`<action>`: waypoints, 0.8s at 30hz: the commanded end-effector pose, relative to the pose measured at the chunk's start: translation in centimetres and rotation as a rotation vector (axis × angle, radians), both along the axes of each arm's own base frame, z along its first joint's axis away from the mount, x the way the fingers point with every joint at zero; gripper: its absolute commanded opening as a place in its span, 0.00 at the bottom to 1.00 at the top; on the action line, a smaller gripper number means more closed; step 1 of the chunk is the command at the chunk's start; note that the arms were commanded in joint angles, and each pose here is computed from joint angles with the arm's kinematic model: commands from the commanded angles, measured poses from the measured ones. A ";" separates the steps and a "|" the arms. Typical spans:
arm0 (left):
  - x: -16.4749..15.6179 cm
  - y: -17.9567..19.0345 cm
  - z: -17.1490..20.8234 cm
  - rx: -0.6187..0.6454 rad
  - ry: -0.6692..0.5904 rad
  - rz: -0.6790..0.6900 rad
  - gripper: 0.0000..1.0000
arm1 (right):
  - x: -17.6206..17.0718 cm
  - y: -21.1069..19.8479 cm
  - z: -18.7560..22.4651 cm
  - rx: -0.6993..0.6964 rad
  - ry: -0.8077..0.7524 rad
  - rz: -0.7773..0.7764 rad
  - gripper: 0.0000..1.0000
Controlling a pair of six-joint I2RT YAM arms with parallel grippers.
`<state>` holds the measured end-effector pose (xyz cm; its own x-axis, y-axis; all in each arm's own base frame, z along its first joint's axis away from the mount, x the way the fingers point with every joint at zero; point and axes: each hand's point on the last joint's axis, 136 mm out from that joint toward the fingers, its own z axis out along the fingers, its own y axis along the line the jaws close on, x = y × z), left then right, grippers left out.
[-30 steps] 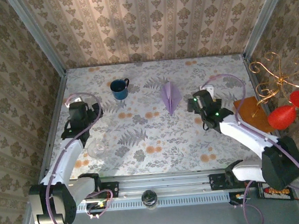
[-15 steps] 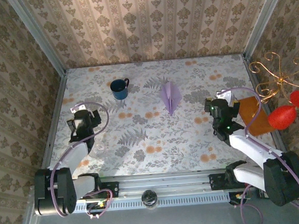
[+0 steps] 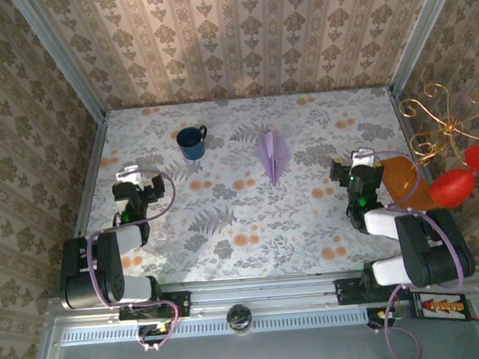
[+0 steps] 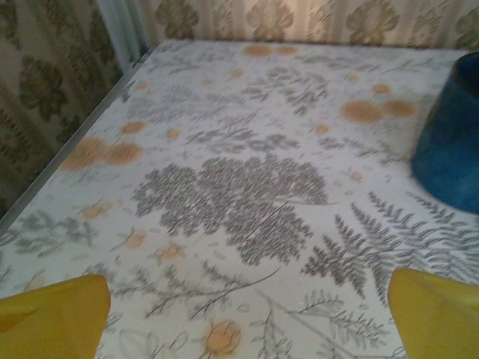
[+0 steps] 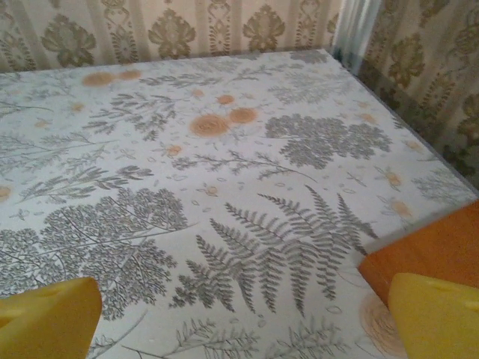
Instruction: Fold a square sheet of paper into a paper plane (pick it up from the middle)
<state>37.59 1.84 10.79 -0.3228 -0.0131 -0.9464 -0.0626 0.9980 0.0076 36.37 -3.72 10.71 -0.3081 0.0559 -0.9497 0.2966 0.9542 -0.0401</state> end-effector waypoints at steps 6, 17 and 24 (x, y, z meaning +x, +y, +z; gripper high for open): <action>1.2 -1.6 -0.6 0.050 -0.072 -0.092 0.99 | 2.4 1.8 -0.5 0.014 -0.031 0.114 1.00; 2.3 -1.7 -1.1 0.120 0.010 -0.040 1.00 | 3.2 1.6 -0.8 0.022 0.015 0.104 1.00; 2.3 -2.4 -1.1 0.127 0.007 -0.077 1.00 | 3.2 1.6 -0.8 0.022 0.014 0.105 1.00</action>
<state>39.75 -0.42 9.33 -0.3334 0.1067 -0.9367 0.0012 0.9936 0.1127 39.44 -2.14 10.11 -0.3158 0.0538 -0.9473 0.2064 0.9784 -0.0132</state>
